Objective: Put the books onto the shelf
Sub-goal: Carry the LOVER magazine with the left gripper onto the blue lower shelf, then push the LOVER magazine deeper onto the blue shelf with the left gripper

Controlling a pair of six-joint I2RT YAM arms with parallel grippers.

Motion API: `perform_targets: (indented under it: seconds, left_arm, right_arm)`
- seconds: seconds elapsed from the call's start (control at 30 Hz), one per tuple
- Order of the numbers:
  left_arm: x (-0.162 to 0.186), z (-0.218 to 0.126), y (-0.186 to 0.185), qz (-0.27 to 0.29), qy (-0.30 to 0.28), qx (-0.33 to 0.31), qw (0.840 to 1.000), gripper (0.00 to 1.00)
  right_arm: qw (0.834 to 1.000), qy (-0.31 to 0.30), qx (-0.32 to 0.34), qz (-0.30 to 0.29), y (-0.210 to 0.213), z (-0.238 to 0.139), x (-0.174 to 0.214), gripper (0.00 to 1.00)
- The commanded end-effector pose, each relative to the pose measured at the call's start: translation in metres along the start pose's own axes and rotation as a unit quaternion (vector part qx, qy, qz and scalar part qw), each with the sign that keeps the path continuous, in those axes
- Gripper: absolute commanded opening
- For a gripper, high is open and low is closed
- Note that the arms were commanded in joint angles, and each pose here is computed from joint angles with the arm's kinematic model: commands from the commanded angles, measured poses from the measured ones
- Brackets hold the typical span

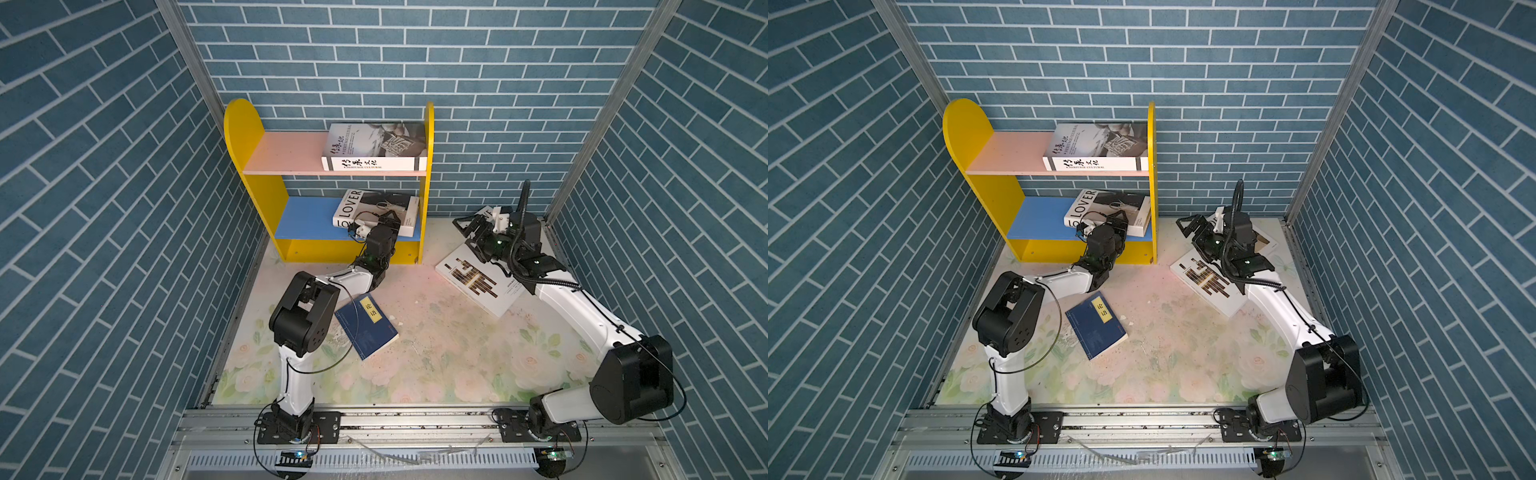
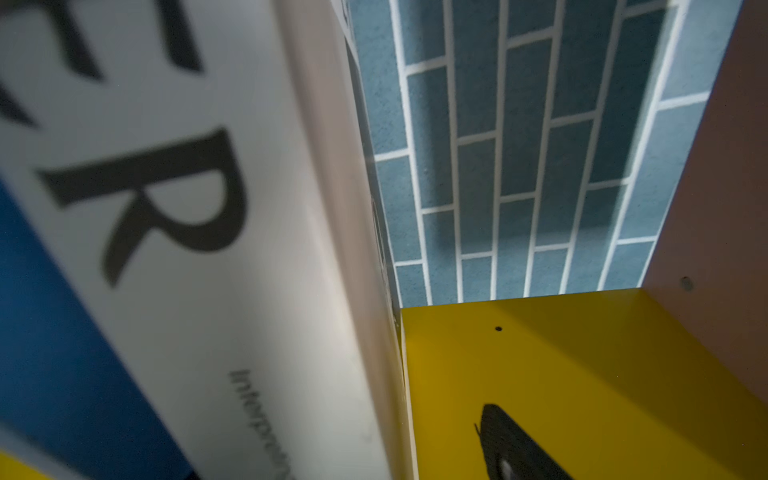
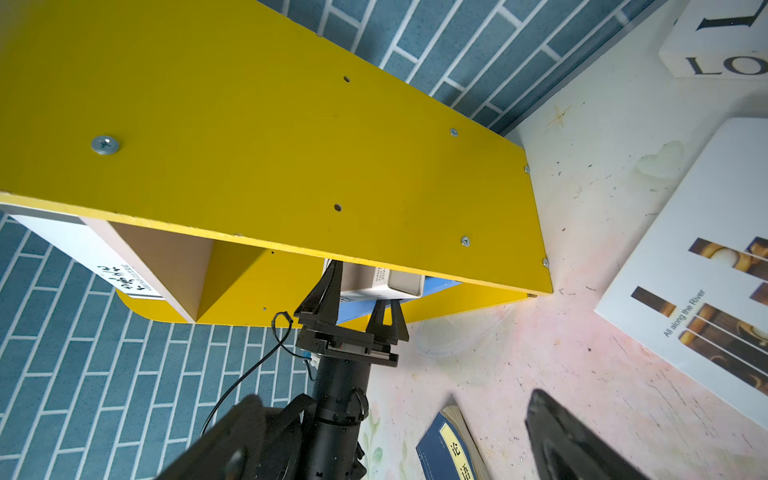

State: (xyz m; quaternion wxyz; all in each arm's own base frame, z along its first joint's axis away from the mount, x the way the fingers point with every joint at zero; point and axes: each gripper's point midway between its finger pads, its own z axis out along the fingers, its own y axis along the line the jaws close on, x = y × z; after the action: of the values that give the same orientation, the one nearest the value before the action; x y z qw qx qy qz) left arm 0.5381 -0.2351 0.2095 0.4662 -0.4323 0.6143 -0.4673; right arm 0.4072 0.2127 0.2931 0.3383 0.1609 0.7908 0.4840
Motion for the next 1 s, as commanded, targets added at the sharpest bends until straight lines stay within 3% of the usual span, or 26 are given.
perform_targets:
  seconds: [0.0, 0.1, 0.23, 0.37, 0.53, 0.7, 0.97]
  left_arm:
    - [0.007, -0.016, -0.025, 0.007, 0.025, -0.008, 1.0, 0.9]
    - [0.014, -0.03, -0.021, 0.0, 0.051, -0.031, 0.998, 0.99]
    - [0.018, -0.053, -0.021, 0.012, 0.096, -0.061, 0.993, 1.0]
    - [0.031, -0.069, -0.019, 0.06, 0.19, -0.109, 0.974, 1.0]
    - [0.043, -0.085, -0.013, 0.078, 0.276, -0.124, 0.95, 1.0]
    - [0.039, -0.08, -0.001, 0.076, 0.306, -0.137, 0.939, 1.0]
    - [0.028, -0.063, -0.022, 0.083, 0.309, -0.093, 0.943, 1.0]
  right_arm:
    - [1.0, 0.002, -0.01, -0.008, 0.001, 0.0, -0.001, 0.98]
    - [1.0, 0.001, -0.016, -0.005, 0.001, 0.003, -0.001, 0.98]
    - [1.0, 0.0, -0.019, -0.003, -0.002, 0.009, -0.003, 0.98]
    - [1.0, -0.003, -0.02, -0.011, -0.005, 0.016, -0.006, 0.98]
    - [1.0, -0.006, -0.011, -0.025, -0.009, 0.025, -0.01, 0.98]
    - [1.0, -0.013, 0.003, -0.022, -0.021, 0.034, -0.012, 0.98]
    - [1.0, -0.016, 0.013, -0.017, -0.026, 0.048, -0.009, 0.98]
